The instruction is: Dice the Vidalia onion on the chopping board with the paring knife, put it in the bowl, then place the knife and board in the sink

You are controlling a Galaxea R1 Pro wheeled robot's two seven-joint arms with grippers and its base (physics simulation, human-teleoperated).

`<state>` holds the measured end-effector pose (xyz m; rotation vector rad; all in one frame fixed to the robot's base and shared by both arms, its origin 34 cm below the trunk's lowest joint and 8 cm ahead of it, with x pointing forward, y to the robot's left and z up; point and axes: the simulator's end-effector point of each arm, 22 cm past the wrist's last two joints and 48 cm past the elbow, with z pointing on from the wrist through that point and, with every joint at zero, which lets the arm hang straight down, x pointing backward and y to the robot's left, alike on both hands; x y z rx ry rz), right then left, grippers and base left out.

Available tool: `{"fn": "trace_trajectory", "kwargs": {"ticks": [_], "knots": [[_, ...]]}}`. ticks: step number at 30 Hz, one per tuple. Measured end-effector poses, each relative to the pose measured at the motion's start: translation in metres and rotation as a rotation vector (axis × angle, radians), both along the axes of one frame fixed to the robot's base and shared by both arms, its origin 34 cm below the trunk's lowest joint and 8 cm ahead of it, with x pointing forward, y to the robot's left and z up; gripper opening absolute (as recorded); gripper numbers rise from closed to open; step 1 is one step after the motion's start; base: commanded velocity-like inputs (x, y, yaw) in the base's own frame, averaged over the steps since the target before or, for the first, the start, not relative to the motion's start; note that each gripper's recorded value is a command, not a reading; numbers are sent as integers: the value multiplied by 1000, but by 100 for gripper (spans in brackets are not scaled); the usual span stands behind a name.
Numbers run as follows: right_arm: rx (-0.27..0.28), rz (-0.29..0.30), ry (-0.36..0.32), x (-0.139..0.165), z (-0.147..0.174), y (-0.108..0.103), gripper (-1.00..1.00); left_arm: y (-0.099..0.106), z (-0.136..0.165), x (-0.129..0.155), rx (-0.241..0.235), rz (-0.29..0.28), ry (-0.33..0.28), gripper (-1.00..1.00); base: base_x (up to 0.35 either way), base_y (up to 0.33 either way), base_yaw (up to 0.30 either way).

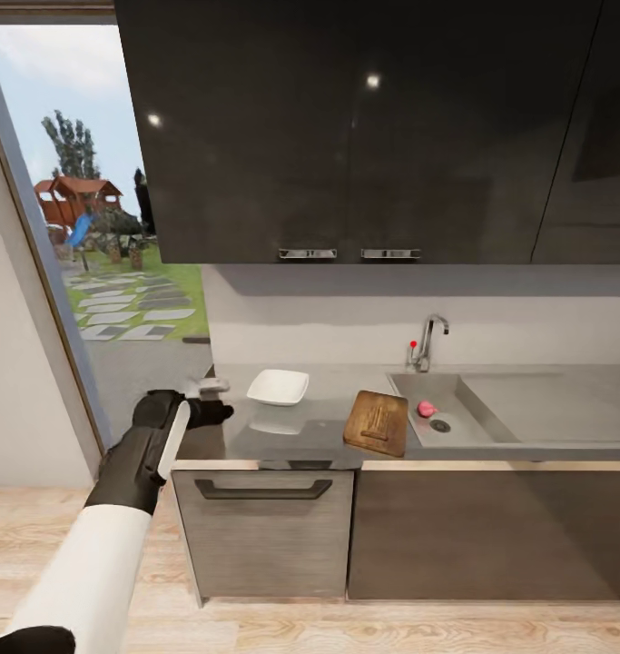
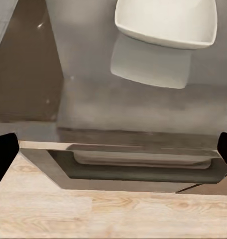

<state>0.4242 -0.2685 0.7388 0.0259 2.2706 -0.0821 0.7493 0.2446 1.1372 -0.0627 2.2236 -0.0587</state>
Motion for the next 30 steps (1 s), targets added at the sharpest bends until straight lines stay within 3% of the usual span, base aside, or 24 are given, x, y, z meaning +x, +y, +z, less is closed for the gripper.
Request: {"fn": "trace_trajectory", "kwargs": {"ticks": [4,11,30], "knots": [[0,0,0,0,0,0,100,3,-14,6,19,21,59,100,0,0,0],[0,1,-1,0,0,0,100,-13,-37,3,18,3,122,100,0,0,0],[1,-1,-2,0,1,0,100,-9,16,12,56,-5,-3,100,0,0,0]]}}
